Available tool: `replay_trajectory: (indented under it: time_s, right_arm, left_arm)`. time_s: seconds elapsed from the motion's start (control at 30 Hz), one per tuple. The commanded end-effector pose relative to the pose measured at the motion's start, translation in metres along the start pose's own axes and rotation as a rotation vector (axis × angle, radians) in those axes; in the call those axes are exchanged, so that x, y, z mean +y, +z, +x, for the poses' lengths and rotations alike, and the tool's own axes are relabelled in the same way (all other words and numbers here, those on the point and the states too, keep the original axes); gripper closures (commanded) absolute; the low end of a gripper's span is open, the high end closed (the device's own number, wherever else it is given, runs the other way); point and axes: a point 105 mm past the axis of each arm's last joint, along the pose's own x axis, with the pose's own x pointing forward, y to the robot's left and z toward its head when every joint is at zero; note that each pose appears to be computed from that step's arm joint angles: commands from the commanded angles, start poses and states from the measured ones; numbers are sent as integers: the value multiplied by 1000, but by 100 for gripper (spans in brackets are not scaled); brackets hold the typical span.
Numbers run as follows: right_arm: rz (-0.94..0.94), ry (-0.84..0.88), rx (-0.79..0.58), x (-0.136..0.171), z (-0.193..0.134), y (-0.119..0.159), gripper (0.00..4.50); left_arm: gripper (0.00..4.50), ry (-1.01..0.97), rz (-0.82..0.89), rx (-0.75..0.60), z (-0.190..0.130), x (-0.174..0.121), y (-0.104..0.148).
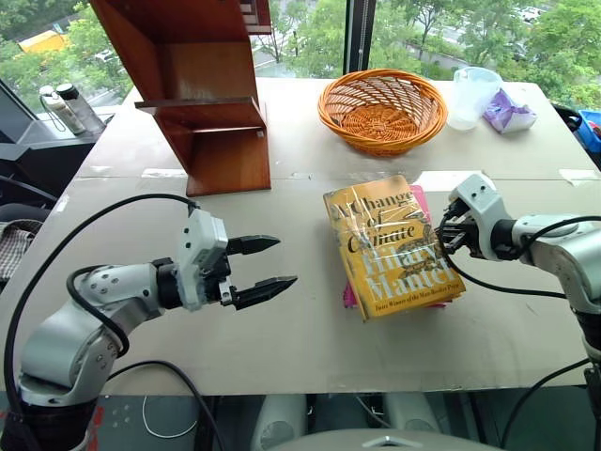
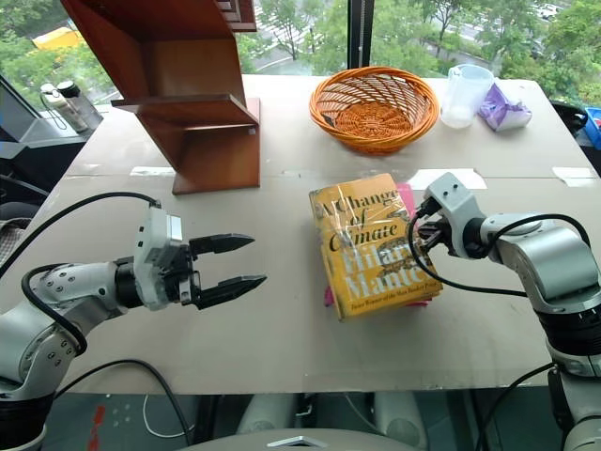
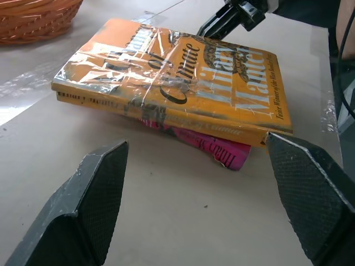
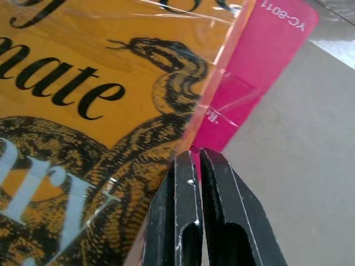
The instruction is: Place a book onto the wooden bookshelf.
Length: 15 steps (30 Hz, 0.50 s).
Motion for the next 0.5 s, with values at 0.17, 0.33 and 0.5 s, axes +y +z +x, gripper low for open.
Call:
replay_trajectory:
  time_s: [0.17,0.33,0.5]
  right_arm:
    - [-50,38,-63,11,3,17,448]
    - [-91,-13,-122,1,-8,18,448]
    - [-256,55,-278,4,-63,11,448]
  left_arm:
    - [42,16,53,-9,-6,-6,9]
    - [42,30,25,14,-4,-5,2]
    - [42,66,-35,82,1,5,-17]
